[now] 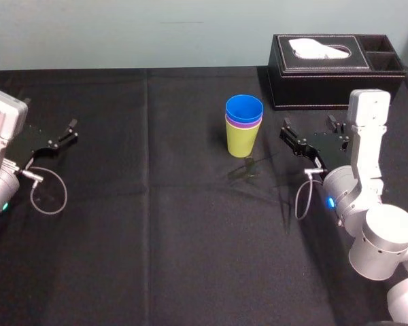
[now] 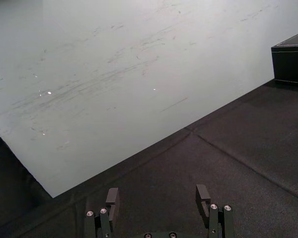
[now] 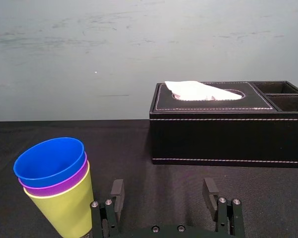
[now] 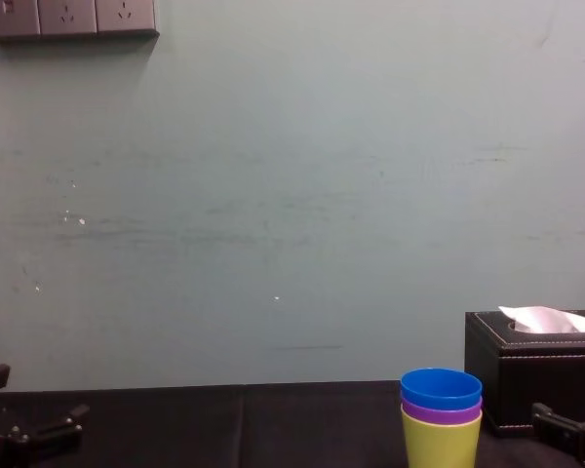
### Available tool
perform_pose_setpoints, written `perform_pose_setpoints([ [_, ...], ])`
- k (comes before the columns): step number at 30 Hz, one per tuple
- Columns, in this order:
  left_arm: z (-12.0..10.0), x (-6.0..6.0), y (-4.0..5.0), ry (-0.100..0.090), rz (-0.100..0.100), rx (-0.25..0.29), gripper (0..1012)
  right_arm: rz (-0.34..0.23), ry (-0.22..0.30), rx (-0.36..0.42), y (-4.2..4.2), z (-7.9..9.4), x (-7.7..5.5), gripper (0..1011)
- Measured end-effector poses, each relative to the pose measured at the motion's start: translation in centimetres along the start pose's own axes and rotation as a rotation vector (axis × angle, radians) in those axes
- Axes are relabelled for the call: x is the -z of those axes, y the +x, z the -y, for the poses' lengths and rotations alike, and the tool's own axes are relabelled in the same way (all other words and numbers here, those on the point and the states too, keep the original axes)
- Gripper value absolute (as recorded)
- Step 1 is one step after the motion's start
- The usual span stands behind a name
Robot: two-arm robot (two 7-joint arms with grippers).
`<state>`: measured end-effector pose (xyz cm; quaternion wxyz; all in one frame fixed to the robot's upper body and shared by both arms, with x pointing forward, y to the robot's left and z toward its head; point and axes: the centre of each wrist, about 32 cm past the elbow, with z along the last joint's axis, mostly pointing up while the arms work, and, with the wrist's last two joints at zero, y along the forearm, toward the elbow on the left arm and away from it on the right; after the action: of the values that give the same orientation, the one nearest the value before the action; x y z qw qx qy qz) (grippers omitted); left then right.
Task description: Stack the three plastic cups sequentially using one hand.
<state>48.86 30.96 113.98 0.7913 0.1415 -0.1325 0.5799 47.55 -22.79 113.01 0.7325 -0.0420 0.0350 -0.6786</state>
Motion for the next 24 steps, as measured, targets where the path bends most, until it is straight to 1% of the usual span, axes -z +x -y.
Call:
perform_pose_setpoints([
  [24, 0.00, 0.00, 0.00, 0.000, 0.000, 0.000, 1010, 0.000, 0.000, 0.000, 0.00, 0.00, 0.00, 1004],
])
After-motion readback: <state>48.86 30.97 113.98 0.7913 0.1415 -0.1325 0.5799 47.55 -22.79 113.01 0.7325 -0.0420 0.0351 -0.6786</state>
